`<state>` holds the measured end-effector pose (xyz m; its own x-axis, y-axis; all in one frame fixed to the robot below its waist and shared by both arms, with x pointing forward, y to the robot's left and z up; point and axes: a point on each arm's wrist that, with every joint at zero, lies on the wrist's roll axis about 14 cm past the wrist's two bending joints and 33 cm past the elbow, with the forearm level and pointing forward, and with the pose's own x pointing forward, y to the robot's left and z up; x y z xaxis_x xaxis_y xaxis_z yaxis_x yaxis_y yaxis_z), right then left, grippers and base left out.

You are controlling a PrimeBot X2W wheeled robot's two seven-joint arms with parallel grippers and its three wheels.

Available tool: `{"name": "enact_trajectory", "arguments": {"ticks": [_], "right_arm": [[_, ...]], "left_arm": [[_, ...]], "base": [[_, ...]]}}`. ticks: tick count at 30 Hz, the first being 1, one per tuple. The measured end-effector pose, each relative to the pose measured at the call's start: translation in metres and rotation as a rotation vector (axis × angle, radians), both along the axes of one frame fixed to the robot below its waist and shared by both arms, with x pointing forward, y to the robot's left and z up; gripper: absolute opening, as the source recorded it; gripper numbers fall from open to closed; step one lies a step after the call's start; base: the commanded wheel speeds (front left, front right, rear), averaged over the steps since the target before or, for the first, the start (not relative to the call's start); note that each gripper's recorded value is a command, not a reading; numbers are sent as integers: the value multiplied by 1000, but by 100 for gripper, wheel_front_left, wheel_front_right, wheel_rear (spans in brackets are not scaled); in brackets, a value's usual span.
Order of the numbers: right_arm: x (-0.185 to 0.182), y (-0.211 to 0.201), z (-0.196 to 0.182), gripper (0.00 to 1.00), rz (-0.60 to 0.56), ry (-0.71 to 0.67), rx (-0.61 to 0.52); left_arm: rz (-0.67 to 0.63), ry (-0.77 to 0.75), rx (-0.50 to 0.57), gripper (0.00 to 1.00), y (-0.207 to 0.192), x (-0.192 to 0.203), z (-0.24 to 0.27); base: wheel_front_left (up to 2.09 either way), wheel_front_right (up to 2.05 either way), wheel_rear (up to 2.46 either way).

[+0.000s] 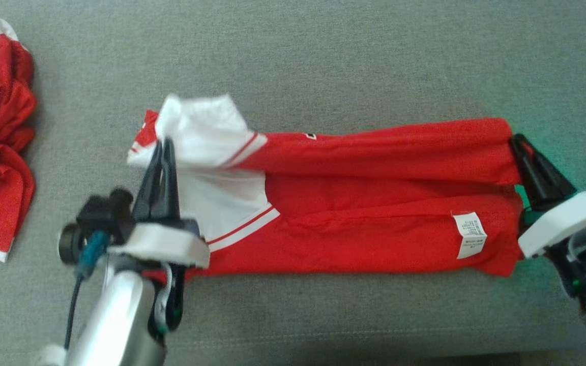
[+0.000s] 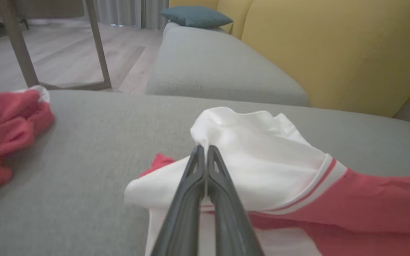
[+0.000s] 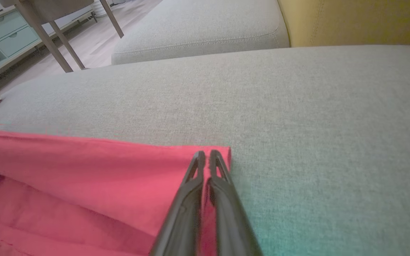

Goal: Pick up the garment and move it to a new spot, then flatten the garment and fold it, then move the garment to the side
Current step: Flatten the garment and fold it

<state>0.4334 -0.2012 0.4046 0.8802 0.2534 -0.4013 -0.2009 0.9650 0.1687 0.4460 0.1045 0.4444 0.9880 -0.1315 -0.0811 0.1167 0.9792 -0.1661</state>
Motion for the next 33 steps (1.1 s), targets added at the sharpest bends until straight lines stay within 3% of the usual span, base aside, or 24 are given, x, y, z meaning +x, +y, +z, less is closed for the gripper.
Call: {"name": "enact_trajectory", "arguments": {"ticks": [9, 10, 11, 12, 13, 15, 16, 17, 24, 33], "right_arm": [[-12, 6, -8, 0, -6, 16, 18], [-16, 7, -11, 0, -9, 27, 20], [-21, 9, -14, 0, -8, 35, 24], [-25, 11, -17, 0, -8, 45, 25], [-30, 11, -20, 25, -10, 56, 26], [-39, 11, -24, 57, -21, 70, 28], [-44, 11, -25, 85, -26, 75, 27], [-48, 11, -26, 100, -29, 82, 27], [-65, 9, -11, 100, -84, 34, 44], [-55, -4, 61, 100, -186, -250, 17]], "left_arm": [[14, 148, -40, 0, 4, -26, -42], [15, 167, -45, 27, 4, -29, -48], [16, 190, -49, 60, 5, -32, -54], [18, 208, -50, 100, 5, -35, -59], [13, 223, -50, 100, 5, -37, -63], [18, 244, -44, 100, 7, -41, -69], [20, 247, -43, 100, 7, -41, -70], [23, 246, -44, 100, 8, -41, -69], [65, 249, 4, 100, 24, -56, -69], [126, 35, 97, 100, 43, -57, -4]], "base": [[0, 0, 0], [0, 0, 0], [0, 0, 0], [0, 0, 0], [0, 0, 0], [0, 0, 0], [0, 0, 0], [0, 0, 0], [0, 0, 0], [0, 0, 0]]}}
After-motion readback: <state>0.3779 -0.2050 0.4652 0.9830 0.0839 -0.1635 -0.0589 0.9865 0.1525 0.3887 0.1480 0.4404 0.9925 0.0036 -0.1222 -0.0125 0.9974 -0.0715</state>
